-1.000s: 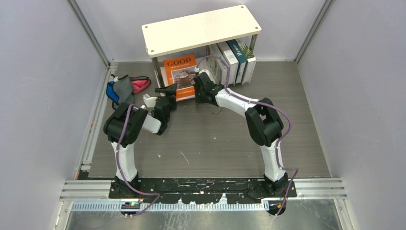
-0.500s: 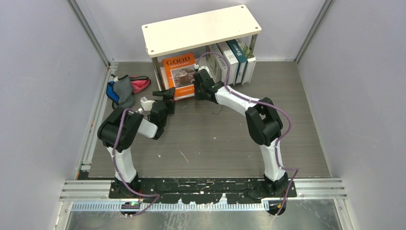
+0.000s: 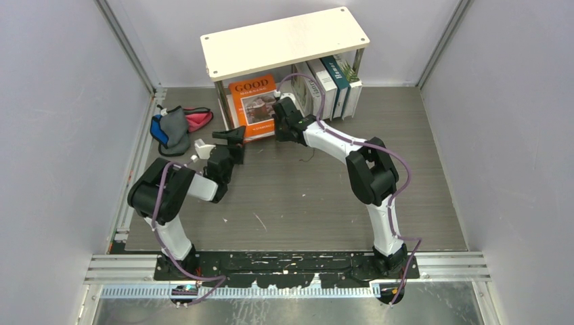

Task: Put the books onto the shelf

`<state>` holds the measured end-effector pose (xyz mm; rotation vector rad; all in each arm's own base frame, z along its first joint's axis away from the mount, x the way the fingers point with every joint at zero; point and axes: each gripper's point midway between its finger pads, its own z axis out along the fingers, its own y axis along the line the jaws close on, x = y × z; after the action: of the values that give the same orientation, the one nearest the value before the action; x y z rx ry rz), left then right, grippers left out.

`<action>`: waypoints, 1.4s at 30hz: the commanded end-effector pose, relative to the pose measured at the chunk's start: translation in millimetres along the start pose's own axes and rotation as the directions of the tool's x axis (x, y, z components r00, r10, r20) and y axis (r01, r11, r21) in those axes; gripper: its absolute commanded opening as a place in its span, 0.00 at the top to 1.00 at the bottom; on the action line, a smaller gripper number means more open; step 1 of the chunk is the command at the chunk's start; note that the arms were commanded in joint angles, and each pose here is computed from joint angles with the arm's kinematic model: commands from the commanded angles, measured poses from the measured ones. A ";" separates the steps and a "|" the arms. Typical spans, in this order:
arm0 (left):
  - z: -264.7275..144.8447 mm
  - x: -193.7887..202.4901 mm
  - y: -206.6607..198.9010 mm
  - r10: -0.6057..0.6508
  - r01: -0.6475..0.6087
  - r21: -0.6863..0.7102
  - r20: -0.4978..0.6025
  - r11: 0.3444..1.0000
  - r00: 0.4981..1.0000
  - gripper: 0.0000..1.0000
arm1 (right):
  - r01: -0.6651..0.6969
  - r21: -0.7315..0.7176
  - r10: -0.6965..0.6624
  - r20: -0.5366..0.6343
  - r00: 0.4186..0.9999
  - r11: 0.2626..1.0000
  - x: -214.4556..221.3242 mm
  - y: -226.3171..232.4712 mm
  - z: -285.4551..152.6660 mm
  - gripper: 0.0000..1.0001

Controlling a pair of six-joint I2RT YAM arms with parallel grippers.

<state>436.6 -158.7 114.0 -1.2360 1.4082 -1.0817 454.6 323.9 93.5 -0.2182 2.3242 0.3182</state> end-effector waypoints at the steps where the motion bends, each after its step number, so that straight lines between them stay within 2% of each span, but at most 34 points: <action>1: -8.2 -3.7 -22.5 0.010 -0.010 0.062 -0.004 0.998 1.000 0.09 | 0.004 0.000 -0.004 0.072 0.997 1.000 -27.9 2.9 -4.6 0.99; 27: -27.6 -3.9 -25.2 0.090 -0.089 0.035 -0.042 0.995 0.995 0.09 | 0.019 0.023 -0.020 0.074 0.997 1.000 -28.2 -2.2 -2.7 0.99; 34: -42.3 1.1 -24.5 0.142 -0.142 0.006 -0.101 0.990 0.985 0.09 | 0.005 0.028 -0.007 0.073 0.997 1.000 -17.9 -6.9 -23.5 0.98; 38: -62.5 1.2 -32.6 0.221 -0.226 -0.017 -0.148 0.974 0.964 0.09 | 0.022 0.032 -0.024 0.074 0.997 0.999 -6.5 -4.4 -47.3 0.91; 42: -94.9 -8.7 -47.2 0.343 -0.356 -0.050 -0.174 0.933 0.923 0.09 | 0.037 0.044 -0.041 0.095 0.995 0.998 3.4 -4.8 -80.5 0.67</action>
<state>377.0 -156.9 161.7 -1.0401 1.6182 -1.0115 412.6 294.2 73.4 -0.2528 2.3823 0.2039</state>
